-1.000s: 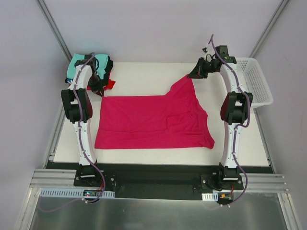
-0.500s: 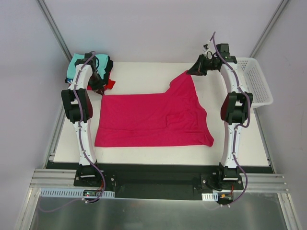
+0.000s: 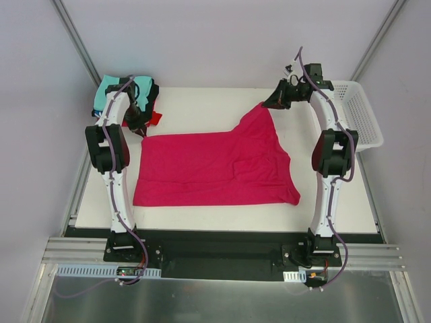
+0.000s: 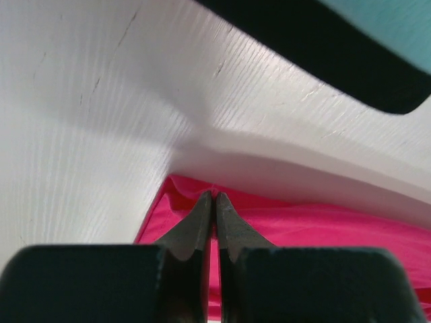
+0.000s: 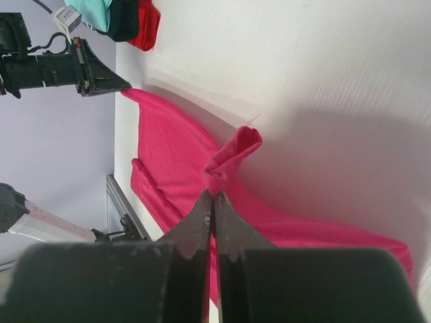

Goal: Fold and stack the t-shirts

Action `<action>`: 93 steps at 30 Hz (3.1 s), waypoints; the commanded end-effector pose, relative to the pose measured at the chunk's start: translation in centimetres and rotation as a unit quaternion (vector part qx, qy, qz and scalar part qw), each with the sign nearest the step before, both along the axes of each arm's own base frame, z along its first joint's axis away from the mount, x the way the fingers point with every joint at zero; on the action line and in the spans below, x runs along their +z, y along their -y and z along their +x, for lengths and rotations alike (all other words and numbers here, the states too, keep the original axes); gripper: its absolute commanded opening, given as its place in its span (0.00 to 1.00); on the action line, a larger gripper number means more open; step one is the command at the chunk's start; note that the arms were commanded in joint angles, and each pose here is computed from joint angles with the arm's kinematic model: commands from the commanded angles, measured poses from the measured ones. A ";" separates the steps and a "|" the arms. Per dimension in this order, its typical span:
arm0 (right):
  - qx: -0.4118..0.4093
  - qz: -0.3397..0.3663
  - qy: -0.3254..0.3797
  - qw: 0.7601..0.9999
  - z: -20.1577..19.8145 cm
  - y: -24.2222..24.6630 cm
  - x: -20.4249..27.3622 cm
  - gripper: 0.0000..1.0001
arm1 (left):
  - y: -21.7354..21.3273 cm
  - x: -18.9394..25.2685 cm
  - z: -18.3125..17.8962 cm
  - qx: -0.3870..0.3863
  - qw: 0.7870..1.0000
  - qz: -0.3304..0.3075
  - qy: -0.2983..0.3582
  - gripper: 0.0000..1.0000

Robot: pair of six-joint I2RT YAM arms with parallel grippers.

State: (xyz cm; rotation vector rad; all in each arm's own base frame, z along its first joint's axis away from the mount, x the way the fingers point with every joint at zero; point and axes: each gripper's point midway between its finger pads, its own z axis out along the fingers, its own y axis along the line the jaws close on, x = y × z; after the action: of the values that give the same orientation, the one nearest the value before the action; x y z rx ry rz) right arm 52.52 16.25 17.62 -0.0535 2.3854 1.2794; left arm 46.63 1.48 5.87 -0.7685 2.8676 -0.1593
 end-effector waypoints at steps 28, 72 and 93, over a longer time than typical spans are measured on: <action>0.044 -0.074 0.036 0.996 -13.2 -0.2 6.0 0.01 | 0.5 6.0 -8.8 -0.010 1.000 0.014 0.024 0.00; 0.113 -0.264 -0.119 0.951 -27.7 2.0 -5.4 0.01 | 0.0 3.9 -14.5 -0.012 0.999 0.040 0.011 0.00; 0.172 -0.374 -0.190 0.891 -30.2 2.3 -11.6 0.01 | -0.6 2.4 -15.6 -0.008 0.998 0.056 -0.018 0.03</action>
State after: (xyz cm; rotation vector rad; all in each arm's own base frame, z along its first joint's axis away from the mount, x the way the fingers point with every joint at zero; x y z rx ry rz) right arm 23.64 14.74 6.86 -0.4682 3.1215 0.5144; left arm 31.81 1.57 8.20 -0.7434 2.8770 -0.0317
